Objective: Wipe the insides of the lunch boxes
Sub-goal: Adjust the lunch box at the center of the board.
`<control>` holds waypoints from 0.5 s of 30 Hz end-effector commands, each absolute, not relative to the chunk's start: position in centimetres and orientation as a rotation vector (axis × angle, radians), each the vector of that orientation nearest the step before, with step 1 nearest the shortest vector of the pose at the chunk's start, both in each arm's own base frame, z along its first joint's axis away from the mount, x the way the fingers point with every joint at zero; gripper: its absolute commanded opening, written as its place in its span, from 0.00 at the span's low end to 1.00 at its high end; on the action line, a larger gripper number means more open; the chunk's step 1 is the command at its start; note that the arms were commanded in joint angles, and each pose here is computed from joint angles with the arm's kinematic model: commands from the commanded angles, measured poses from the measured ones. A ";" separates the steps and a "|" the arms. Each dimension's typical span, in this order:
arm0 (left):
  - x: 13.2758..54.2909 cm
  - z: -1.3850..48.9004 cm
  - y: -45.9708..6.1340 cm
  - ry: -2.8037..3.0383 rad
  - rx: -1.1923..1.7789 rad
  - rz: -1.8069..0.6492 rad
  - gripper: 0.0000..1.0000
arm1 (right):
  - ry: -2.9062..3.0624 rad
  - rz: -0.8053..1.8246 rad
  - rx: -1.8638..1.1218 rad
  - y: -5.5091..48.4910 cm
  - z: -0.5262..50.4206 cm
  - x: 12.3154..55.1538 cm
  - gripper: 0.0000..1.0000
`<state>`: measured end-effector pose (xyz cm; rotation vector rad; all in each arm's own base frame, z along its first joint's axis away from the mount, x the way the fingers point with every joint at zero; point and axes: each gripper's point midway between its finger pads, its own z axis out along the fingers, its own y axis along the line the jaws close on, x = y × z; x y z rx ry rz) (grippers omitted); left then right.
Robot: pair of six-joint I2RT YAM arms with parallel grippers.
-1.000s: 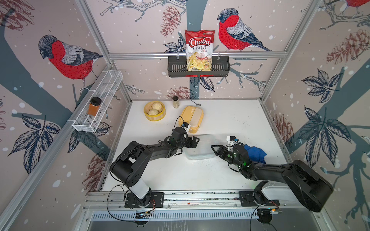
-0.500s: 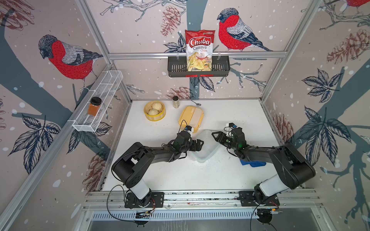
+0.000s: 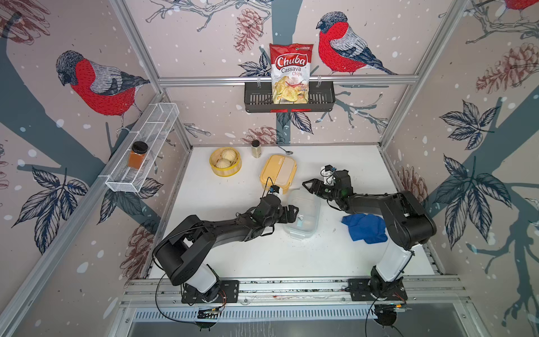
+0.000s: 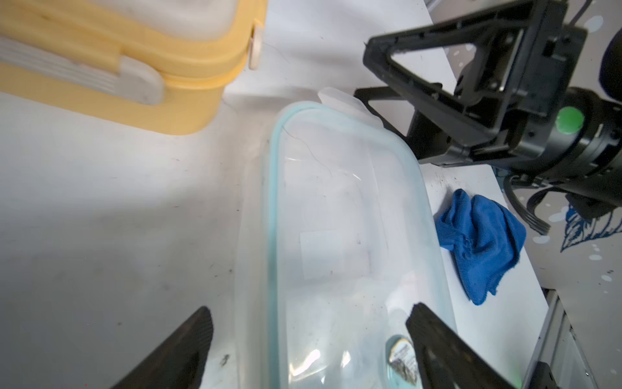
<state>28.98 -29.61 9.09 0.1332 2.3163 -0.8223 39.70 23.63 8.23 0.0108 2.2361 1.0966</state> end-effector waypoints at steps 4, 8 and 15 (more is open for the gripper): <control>30.7 11.4 -28.1 2.285 0.173 -0.615 0.93 | 2.200 1.028 0.037 20.6 10.2 39.5 0.81; 31.7 13.6 -30.2 2.229 0.298 -0.643 0.94 | 2.198 1.032 0.061 19.6 11.3 37.4 0.83; 31.2 13.0 -33.6 2.222 0.558 -0.719 0.94 | 2.171 1.132 0.143 18.3 9.8 31.2 0.83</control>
